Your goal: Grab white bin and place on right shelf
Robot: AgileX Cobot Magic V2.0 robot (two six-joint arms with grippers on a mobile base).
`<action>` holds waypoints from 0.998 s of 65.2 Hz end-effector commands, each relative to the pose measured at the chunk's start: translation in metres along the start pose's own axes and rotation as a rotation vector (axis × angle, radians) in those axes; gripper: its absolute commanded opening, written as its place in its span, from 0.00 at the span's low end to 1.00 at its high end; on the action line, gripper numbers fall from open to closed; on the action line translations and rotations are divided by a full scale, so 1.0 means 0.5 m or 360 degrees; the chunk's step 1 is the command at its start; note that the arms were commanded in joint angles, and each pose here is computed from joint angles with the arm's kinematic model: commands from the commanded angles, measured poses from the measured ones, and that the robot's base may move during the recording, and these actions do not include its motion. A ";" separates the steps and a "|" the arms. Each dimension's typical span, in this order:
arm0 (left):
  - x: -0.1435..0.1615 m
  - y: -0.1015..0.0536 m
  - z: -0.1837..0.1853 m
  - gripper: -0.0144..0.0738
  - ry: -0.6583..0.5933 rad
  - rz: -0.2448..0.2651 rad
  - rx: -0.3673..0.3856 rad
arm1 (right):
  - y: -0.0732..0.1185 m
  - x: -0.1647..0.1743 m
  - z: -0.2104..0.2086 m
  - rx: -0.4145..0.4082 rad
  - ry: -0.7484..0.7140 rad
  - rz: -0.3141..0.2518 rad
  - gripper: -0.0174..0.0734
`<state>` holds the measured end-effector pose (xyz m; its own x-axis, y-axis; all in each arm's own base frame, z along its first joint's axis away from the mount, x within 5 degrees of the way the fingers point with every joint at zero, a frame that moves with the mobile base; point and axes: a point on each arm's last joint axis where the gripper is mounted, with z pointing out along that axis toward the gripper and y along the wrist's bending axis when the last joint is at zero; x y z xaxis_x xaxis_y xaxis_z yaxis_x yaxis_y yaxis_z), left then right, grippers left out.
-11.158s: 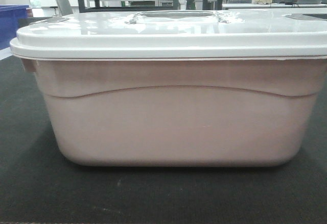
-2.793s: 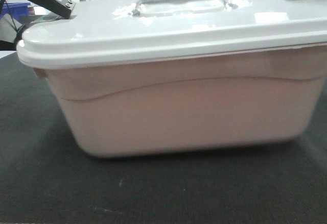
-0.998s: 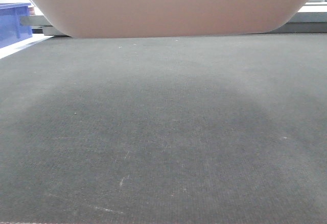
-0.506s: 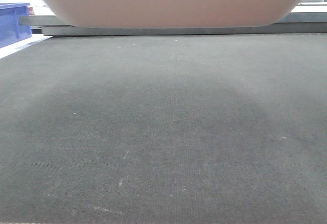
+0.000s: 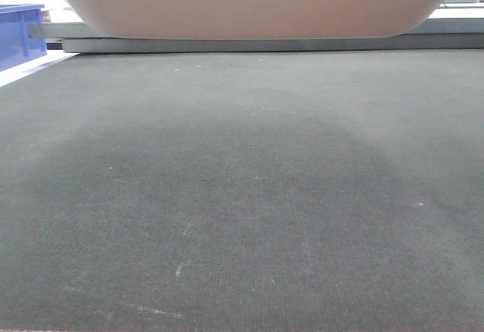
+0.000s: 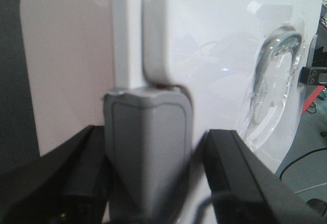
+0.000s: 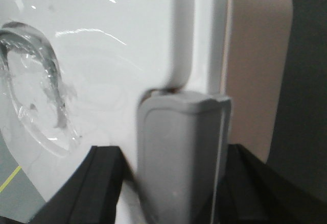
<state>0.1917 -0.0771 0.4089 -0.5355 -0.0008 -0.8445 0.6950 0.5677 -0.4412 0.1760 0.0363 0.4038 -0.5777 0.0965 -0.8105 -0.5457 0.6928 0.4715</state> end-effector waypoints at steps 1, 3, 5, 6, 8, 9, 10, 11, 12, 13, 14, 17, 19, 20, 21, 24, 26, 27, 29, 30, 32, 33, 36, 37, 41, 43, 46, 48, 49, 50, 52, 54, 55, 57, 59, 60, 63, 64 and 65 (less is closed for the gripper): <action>-0.026 -0.064 -0.017 0.46 -0.0152 -0.0029 0.0321 | 0.062 -0.013 -0.017 -0.0336 -0.0050 -0.0010 0.66; -0.026 -0.064 -0.017 0.46 -0.0152 -0.0029 0.0321 | 0.062 -0.013 -0.017 -0.0336 -0.0050 -0.0010 0.66; -0.026 -0.064 -0.017 0.46 -0.0152 -0.0029 0.0321 | 0.061 -0.014 -0.017 -0.0333 -0.0052 -0.0010 0.66; -0.026 -0.064 -0.017 0.46 -0.0152 -0.0029 0.0321 | 0.061 -0.014 -0.017 -0.0333 -0.0053 -0.0010 0.66; -0.026 -0.064 -0.017 0.46 -0.0152 -0.0029 0.0321 | 0.061 -0.014 -0.017 -0.0332 -0.0054 -0.0010 0.66; -0.026 -0.064 -0.017 0.46 -0.0152 -0.0029 0.0321 | 0.061 -0.014 -0.017 -0.0332 -0.0054 -0.0010 0.66; -0.026 -0.064 -0.017 0.46 -0.0152 -0.0029 0.0321 | 0.061 -0.014 -0.017 -0.0332 -0.0054 -0.0010 0.66; -0.026 -0.064 -0.017 0.46 -0.0152 -0.0029 0.0321 | 0.061 -0.014 -0.017 -0.0332 -0.0054 -0.0010 0.66; -0.026 -0.064 -0.017 0.46 -0.0152 -0.0029 0.0321 | 0.061 -0.014 -0.017 -0.0332 -0.0054 -0.0010 0.66; -0.026 -0.064 -0.017 0.46 -0.0152 -0.0029 0.0321 | 0.061 -0.014 -0.017 -0.0332 -0.0054 -0.0010 0.66; -0.026 -0.064 -0.017 0.46 -0.0152 -0.0029 0.0321 | 0.061 -0.014 -0.017 -0.0332 -0.0054 -0.0010 0.66; -0.026 -0.064 -0.017 0.46 -0.0152 -0.0029 0.0321 | 0.061 -0.014 -0.017 -0.0332 -0.0054 -0.0010 0.66; -0.026 -0.064 -0.017 0.46 -0.0152 -0.0029 0.0321 | 0.061 -0.014 -0.017 -0.0332 -0.0054 -0.0010 0.66; -0.026 -0.064 -0.017 0.46 -0.0152 -0.0029 0.0321 | 0.061 -0.014 -0.017 -0.0332 -0.0054 -0.0010 0.66; -0.026 -0.064 -0.017 0.46 -0.0152 -0.0029 0.0321 | 0.061 -0.014 -0.017 -0.0332 -0.0054 -0.0010 0.66; -0.026 -0.064 -0.017 0.46 -0.0152 -0.0029 0.0321 | 0.061 -0.014 -0.017 -0.0332 -0.0054 -0.0010 0.66; -0.026 -0.064 -0.017 0.46 -0.0152 -0.0029 0.0321 | 0.061 -0.014 -0.017 -0.0332 -0.0054 -0.0010 0.66; -0.026 -0.064 -0.017 0.46 -0.0152 -0.0029 0.0321 | 0.061 -0.014 -0.017 -0.0332 -0.0054 -0.0010 0.66; -0.026 -0.064 -0.017 0.46 -0.0152 -0.0029 0.0321 | 0.061 -0.014 -0.017 -0.0332 -0.0054 -0.0010 0.66; -0.026 -0.064 -0.017 0.46 -0.0152 -0.0029 0.0321 | 0.061 -0.014 -0.017 -0.0332 -0.0054 -0.0010 0.66; -0.026 -0.064 -0.017 0.46 -0.0152 -0.0029 0.0321 | 0.061 -0.014 -0.017 -0.0332 -0.0054 -0.0010 0.66; -0.026 -0.064 -0.017 0.46 -0.0152 -0.0029 0.0321 | 0.061 -0.014 -0.017 -0.0332 -0.0054 -0.0010 0.66; -0.026 -0.064 -0.017 0.46 -0.0152 -0.0029 0.0321 | 0.061 -0.014 -0.017 -0.0332 -0.0054 -0.0010 0.66; -0.026 -0.064 -0.017 0.46 -0.0152 -0.0029 0.0321 | 0.061 -0.014 -0.017 -0.0332 -0.0054 -0.0010 0.66; -0.026 -0.064 -0.017 0.46 -0.0152 -0.0029 0.0321 | 0.061 -0.014 -0.017 -0.0332 -0.0054 -0.0010 0.66; -0.026 -0.064 -0.017 0.46 -0.0152 -0.0029 0.0321 | 0.061 -0.014 -0.017 -0.0332 -0.0054 -0.0010 0.66; -0.026 -0.064 -0.017 0.46 -0.0152 -0.0029 0.0321 | 0.061 -0.014 -0.017 -0.0332 -0.0054 -0.0010 0.66; -0.026 -0.064 -0.017 0.46 -0.0152 -0.0029 0.0321 | 0.061 -0.014 -0.017 -0.0332 -0.0054 -0.0010 0.66; -0.026 -0.064 -0.017 0.46 -0.0152 -0.0029 0.0321 | 0.061 -0.014 -0.017 -0.0332 -0.0054 -0.0010 0.66; -0.026 -0.064 -0.017 0.46 -0.0152 -0.0029 0.0321 | 0.061 -0.014 -0.017 -0.0332 -0.0054 -0.0010 0.66; -0.026 -0.064 -0.017 0.46 -0.0152 -0.0029 0.0321 | 0.061 -0.014 -0.017 -0.0332 -0.0054 -0.0010 0.66; -0.026 -0.064 -0.017 0.46 -0.0152 -0.0029 0.0321 | 0.061 -0.014 -0.017 -0.0332 -0.0054 -0.0010 0.66; -0.026 -0.064 -0.017 0.46 -0.0152 -0.0029 0.0321 | 0.061 -0.014 -0.017 -0.0332 -0.0054 -0.0010 0.66; -0.026 -0.064 -0.017 0.46 -0.0152 -0.0029 0.0321 | 0.061 -0.014 -0.017 -0.0332 -0.0054 -0.0010 0.66; -0.026 -0.064 -0.017 0.46 -0.0152 -0.0029 0.0321 | 0.061 -0.014 -0.017 -0.0332 -0.0054 -0.0010 0.66; -0.026 -0.064 -0.017 0.46 -0.0152 -0.0029 0.0321 | 0.061 -0.014 -0.017 -0.0332 -0.0054 -0.0010 0.66; -0.026 -0.064 -0.017 0.46 -0.0152 -0.0029 0.0321 | 0.061 -0.014 -0.017 -0.0332 -0.0054 -0.0010 0.66; -0.026 -0.064 -0.017 0.46 -0.0152 -0.0029 0.0321 | 0.061 -0.014 -0.017 -0.0332 -0.0054 -0.0010 0.66; -0.026 -0.064 -0.017 0.46 -0.0152 -0.0029 0.0321 | 0.061 -0.014 -0.017 -0.0332 -0.0054 -0.0010 0.66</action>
<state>0.1916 -0.0772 0.4090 -0.5356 -0.0019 -0.8445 0.6951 0.5670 -0.4421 0.1760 0.0363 0.4038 -0.5777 0.0965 -0.8105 -0.5457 0.6928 0.4715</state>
